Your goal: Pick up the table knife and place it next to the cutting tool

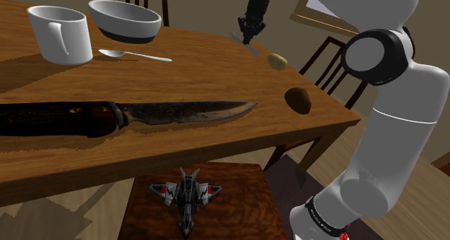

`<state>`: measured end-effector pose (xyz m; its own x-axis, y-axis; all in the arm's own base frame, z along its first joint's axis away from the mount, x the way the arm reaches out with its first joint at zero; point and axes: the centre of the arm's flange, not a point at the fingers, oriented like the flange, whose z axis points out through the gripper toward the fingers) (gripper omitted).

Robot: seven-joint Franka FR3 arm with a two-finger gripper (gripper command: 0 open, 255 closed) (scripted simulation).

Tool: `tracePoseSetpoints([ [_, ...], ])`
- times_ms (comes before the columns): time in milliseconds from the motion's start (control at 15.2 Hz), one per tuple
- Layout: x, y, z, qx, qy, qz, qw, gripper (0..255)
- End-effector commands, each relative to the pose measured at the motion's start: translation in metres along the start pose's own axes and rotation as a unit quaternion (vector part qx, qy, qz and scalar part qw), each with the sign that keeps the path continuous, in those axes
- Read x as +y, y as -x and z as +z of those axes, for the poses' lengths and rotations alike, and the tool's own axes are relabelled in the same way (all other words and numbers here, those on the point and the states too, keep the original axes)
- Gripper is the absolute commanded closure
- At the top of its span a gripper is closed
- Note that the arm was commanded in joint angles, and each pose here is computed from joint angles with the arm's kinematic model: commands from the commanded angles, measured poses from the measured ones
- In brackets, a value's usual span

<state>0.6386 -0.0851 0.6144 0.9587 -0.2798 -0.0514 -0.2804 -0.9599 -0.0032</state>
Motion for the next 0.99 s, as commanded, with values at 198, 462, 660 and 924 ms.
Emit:
tracePoseSetpoints([
  [198,0.000,0.001,-0.026,0.000,0.000,0.000,1.0000,255],
  [462,0.000,0.002,-0.044,0.000,0.000,0.000,1.0000,255],
  [660,-0.018,0.037,-0.044,0.000,0.000,0.000,1.0000,255],
  [924,-0.042,0.084,-0.043,0.000,0.000,0.000,1.0000,255],
])
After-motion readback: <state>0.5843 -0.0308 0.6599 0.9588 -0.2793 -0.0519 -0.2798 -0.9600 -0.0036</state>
